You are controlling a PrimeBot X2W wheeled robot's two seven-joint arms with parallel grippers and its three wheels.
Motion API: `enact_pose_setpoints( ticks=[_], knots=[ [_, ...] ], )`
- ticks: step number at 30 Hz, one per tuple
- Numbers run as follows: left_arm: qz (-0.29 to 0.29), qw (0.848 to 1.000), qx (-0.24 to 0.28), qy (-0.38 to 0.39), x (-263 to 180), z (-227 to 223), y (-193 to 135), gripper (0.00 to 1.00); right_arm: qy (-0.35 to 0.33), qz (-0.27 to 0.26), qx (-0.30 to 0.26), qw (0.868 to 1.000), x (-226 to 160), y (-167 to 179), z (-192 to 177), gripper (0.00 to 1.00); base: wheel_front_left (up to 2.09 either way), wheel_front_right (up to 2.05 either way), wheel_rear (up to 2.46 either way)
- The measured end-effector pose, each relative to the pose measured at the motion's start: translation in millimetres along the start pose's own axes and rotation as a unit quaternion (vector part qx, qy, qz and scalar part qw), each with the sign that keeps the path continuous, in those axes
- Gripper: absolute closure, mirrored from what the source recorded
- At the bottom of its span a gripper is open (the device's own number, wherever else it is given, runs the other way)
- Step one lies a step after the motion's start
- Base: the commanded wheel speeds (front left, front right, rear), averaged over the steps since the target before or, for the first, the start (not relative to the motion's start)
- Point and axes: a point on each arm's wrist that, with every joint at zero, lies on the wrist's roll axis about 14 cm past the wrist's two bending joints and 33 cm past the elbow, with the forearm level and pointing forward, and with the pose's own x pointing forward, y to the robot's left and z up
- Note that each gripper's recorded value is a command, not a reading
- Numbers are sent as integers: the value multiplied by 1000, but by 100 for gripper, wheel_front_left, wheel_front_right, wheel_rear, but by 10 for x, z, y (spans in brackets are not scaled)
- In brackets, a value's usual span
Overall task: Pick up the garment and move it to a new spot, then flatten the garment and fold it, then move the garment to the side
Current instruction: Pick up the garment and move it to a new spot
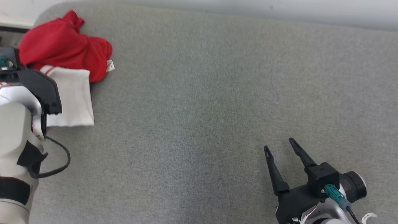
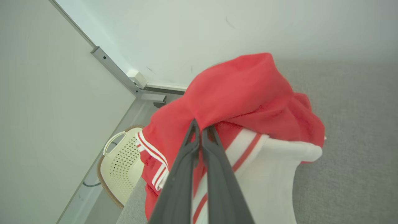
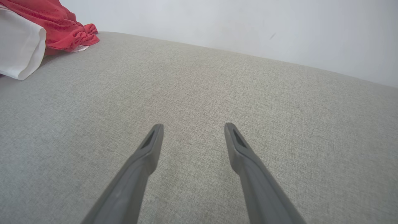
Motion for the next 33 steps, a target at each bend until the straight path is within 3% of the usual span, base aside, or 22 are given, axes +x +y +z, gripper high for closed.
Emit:
enact_pose_setpoints(
  ticks=[6, 12, 17, 23, 33],
  knots=[
    [4, 992, -25, -125, -277, 840, 113, 100, -40, 2, 12, 999, -112, 51, 223, 0, 0, 0, 0],
    [-42, 971, -18, -234, -690, 1573, -102, 100, -75, -14, 18, 997, -297, 1, 413, 0, 0, 0, 0],
    [-124, 945, -18, -301, -1052, 2067, -751, 100, -90, -55, 19, 994, -518, -217, 464, 0, 0, 0, 0],
    [-222, 903, -25, -366, -1551, 2526, -1543, 100, -95, -113, 16, 989, -824, -516, 457, 0, 0, 0, 0],
    [-355, 838, -70, -407, -2286, 2704, -2570, 100, -108, -214, 29, 970, -1391, -1007, 424, 0, 0, 0, 0]
  ],
)
